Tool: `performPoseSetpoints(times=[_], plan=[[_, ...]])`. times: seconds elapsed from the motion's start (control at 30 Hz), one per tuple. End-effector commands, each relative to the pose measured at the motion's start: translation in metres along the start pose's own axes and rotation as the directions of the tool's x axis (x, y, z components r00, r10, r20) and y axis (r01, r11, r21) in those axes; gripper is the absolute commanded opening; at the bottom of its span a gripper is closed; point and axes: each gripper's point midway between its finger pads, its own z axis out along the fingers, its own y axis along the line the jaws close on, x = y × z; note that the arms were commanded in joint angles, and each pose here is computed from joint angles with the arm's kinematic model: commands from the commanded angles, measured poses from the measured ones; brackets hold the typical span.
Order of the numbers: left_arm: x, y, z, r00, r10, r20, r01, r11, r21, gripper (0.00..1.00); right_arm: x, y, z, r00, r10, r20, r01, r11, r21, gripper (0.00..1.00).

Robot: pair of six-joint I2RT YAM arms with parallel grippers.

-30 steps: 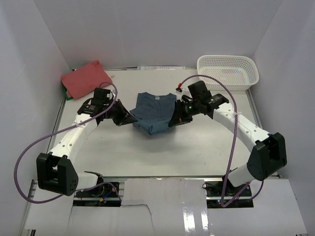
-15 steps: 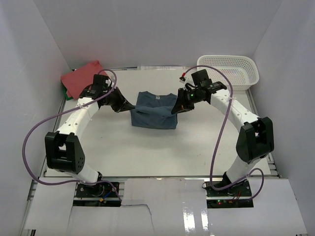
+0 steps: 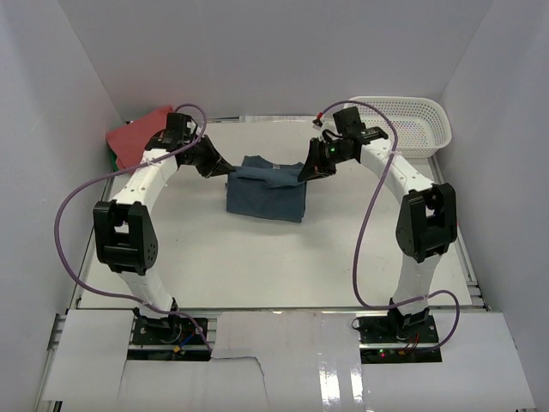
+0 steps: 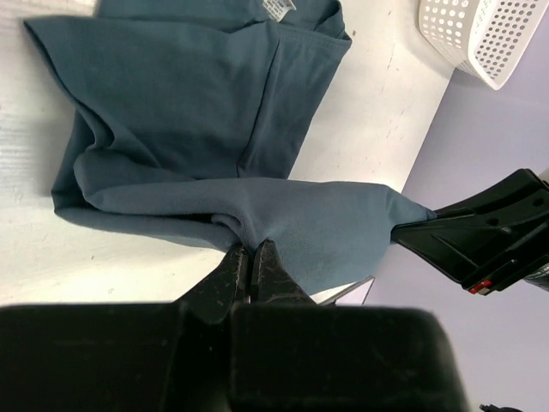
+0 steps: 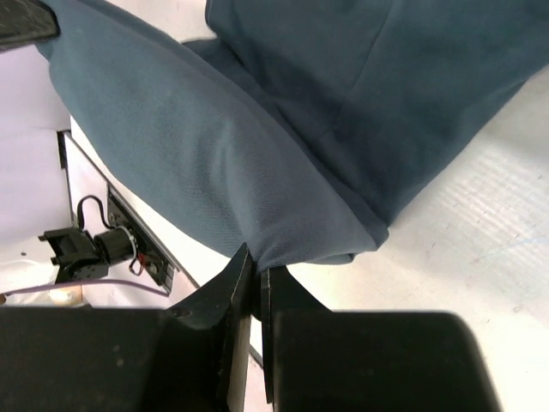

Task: Fold and stack the t-shirts
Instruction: Grab one side of the 2/3 rectangular tshirt with both arms, then fold the long partially folded tshirt into a neat square

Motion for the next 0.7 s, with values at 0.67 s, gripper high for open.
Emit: performPoseSetpoints(times=[0.67], plan=[[-0.069,-0.015,0.049,0.994,0.076,0.074,-0.080,0.995,0.055,0.00,-0.066,-0.044,0.033,0.997,-0.023,0.068,0.023,1.000,0.004,0.09]])
